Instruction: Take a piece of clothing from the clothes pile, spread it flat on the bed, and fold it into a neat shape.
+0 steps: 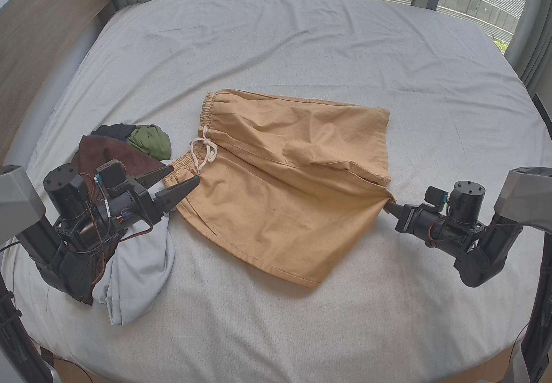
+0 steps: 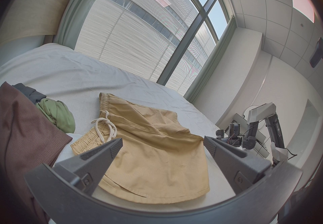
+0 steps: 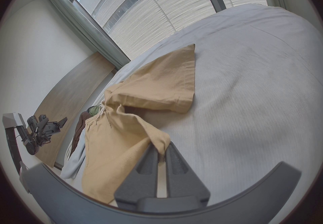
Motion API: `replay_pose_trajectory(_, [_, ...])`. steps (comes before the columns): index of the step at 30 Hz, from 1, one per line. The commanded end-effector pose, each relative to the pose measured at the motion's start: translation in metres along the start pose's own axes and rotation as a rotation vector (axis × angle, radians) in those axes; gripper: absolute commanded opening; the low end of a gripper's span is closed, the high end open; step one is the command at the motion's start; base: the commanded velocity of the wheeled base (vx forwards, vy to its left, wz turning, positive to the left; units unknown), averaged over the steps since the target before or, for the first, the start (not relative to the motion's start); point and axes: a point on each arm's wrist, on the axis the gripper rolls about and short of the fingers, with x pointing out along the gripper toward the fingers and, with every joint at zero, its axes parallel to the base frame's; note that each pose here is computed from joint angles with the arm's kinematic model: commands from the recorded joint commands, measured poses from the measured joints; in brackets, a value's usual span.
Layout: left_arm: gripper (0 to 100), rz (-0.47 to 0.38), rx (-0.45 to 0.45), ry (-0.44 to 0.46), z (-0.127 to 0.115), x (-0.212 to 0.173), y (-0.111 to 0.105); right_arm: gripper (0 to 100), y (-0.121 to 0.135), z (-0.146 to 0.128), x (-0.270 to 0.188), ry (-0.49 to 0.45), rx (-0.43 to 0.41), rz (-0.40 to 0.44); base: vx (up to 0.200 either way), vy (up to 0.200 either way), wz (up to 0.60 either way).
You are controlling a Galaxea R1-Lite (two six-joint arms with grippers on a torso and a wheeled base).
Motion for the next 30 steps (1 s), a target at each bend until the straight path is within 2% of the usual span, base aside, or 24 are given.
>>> replay_pose_trajectory(1, [100, 0.001, -0.002, 0.0, 0.0, 0.0, 0.001, 0, -0.005, 0.004, 0.024, -0.027, -0.011, 0.017, 0.0, 0.0, 0.0])
replay_pose_trajectory(6, [100, 0.001, 0.001, -0.001, 0.0, 0.0, 0.001, 0, -0.003, 0.014, 0.039, -0.022, -0.013, 0.021, 0.0, 0.0, 0.0])
replay_pose_trajectory(16, [100, 0.001, 0.002, -0.002, 0.0, 0.0, 0.001, 0, -0.01, 0.009, 0.053, -0.031, -0.02, 0.023, 0.0, 0.0, 0.0])
replay_pose_trajectory(22, [100, 0.001, 0.0, -0.002, 0.0, 0.0, 0.001, 0, -0.013, 0.009, 0.051, -0.034, -0.087, 0.01, 0.0, 0.0, 0.0])
replay_pose_trajectory(23, [100, 0.001, -0.001, -0.001, 0.0, 0.0, 0.001, 100, -0.011, 0.01, 0.049, -0.037, -0.089, 0.013, 0.0, 0.0, 0.0])
replay_pose_trajectory(30, [100, 0.001, -0.001, -0.001, 0.0, 0.0, 0.001, 100, -0.001, 0.014, 0.029, -0.064, -0.1, 0.024, 0.0, 0.0, 0.0])
